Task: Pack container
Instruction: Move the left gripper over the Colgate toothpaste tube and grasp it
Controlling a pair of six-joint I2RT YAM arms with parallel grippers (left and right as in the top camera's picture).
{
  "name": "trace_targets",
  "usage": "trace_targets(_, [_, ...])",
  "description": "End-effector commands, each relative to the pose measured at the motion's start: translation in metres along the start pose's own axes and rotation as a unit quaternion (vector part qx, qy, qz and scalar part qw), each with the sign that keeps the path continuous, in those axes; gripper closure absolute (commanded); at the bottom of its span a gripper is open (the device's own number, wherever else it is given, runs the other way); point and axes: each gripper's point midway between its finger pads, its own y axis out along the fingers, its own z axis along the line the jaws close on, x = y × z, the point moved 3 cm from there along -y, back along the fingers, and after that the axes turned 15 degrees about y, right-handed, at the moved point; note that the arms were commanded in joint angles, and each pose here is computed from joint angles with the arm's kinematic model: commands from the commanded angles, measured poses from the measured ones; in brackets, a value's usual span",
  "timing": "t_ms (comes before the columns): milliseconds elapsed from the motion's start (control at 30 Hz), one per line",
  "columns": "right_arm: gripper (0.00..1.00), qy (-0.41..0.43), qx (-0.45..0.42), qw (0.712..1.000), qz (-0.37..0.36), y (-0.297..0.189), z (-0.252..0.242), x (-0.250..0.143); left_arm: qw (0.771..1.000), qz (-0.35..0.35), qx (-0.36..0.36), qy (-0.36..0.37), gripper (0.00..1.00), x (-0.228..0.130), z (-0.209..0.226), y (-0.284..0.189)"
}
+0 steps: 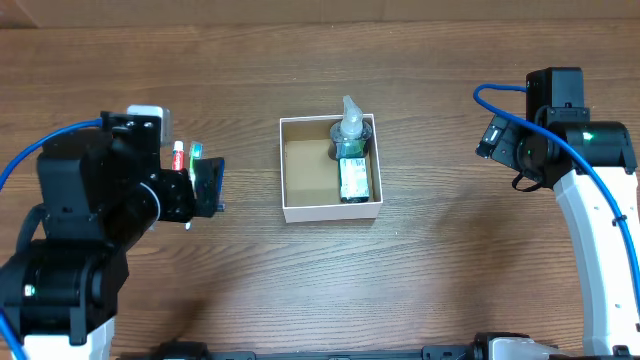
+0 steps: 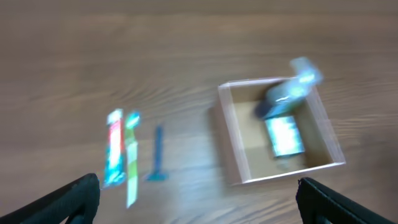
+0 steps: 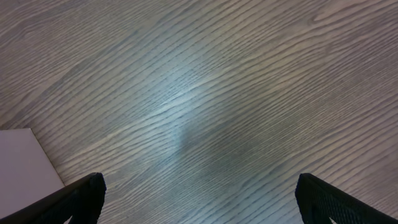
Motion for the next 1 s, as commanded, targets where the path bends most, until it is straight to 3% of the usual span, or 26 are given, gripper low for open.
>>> trace_targets(0, [0.00, 0.002, -0.001, 1.000, -0.009, -0.002, -0.001, 0.004, 0.987, 0.100, 0.115, -0.048, 0.00, -0.028, 0.037, 0.028])
trace_targets(133, [0.00, 0.002, -0.001, 1.000, -0.009, -0.002, -0.001, 0.004, 0.977, 0.179, 0.111, -0.043, 0.01, -0.044, 0.041, 0.070])
trace_targets(267, [0.00, 0.002, -0.001, 1.000, -0.009, -0.002, -0.001, 0.004, 0.962, 0.247, 0.111, -0.023, 0.10, -0.059, 0.048, 0.108])
trace_targets(400, [0.00, 0.002, -0.001, 1.000, -0.009, -0.002, -0.001, 0.004, 0.950, 0.287, 0.121, -0.020, 0.09, -0.070, 0.057, 0.138])
trace_targets(600, [0.00, 0.002, -0.001, 1.000, -0.009, -0.002, -0.001, 0.004, 0.941, 0.311, 0.122, -0.061, 0.10, -0.086, 0.082, 0.162])
trace_targets(767, [0.00, 0.002, -0.001, 1.000, -0.009, -0.002, -0.001, 0.004, 0.947, 0.297, 0.078, -0.092, 0.12, -0.094, 0.097, 0.170])
trace_targets(967, [0.00, 0.002, -0.001, 1.000, -0.009, -0.002, -0.001, 0.004, 0.948, 0.287, 0.079, -0.115, 0.16, -0.108, 0.113, 0.177])
